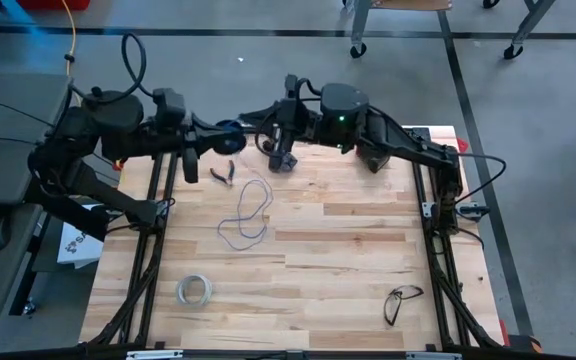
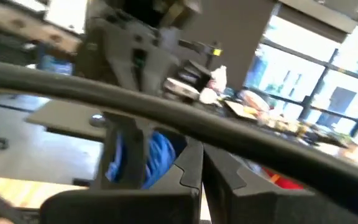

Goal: Coil cords
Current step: Coil the blue wire onto the black spool

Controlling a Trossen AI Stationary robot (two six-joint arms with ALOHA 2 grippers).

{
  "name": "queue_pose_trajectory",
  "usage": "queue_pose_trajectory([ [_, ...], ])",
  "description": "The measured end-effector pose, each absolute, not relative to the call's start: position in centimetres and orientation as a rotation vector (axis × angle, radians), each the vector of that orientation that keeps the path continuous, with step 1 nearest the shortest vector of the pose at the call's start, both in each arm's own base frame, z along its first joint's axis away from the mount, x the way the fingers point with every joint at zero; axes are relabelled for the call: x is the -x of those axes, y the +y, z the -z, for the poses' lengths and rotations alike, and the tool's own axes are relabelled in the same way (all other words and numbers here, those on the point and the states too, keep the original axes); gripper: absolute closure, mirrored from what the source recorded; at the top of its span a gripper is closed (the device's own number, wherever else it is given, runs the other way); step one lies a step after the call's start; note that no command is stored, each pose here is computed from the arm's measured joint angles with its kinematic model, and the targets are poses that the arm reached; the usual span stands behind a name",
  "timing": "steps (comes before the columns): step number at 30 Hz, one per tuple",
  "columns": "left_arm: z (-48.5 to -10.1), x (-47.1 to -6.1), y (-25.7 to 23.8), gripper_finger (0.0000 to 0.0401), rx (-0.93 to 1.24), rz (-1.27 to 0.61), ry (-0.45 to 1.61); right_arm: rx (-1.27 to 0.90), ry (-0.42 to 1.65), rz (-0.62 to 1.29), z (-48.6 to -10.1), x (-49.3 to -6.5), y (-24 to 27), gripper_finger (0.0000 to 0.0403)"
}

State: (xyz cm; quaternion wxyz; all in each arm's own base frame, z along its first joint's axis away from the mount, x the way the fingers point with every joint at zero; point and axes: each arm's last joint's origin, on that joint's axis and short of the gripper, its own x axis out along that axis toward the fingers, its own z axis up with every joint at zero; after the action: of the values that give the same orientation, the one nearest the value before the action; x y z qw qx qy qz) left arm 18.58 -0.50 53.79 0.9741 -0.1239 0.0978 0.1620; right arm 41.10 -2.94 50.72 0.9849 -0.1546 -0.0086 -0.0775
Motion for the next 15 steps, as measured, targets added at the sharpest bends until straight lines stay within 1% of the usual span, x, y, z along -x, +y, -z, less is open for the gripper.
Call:
queue_pose_trajectory([
  [3, -53.8, -18.5, -0.4, 0.0401, 0.123, -0.365, 0.208, 0.31, 0.011, 0.204, -51.0, -40.4, -3.5, 0.0403],
  [7, -53.9, -18.6, -0.3, 0.0401, 0.008, -0.364, 0.217, 0.27, 0.021, 0.237, -51.4, -39.6, -4.2, 0.0403],
  [15, -55.0, -18.7, -0.4, 0.0401, -0.082, -0.34, 0.126, 0.209, 0.045, 0.249, -51.7, -38.7, -4.6, 0.0403],
])
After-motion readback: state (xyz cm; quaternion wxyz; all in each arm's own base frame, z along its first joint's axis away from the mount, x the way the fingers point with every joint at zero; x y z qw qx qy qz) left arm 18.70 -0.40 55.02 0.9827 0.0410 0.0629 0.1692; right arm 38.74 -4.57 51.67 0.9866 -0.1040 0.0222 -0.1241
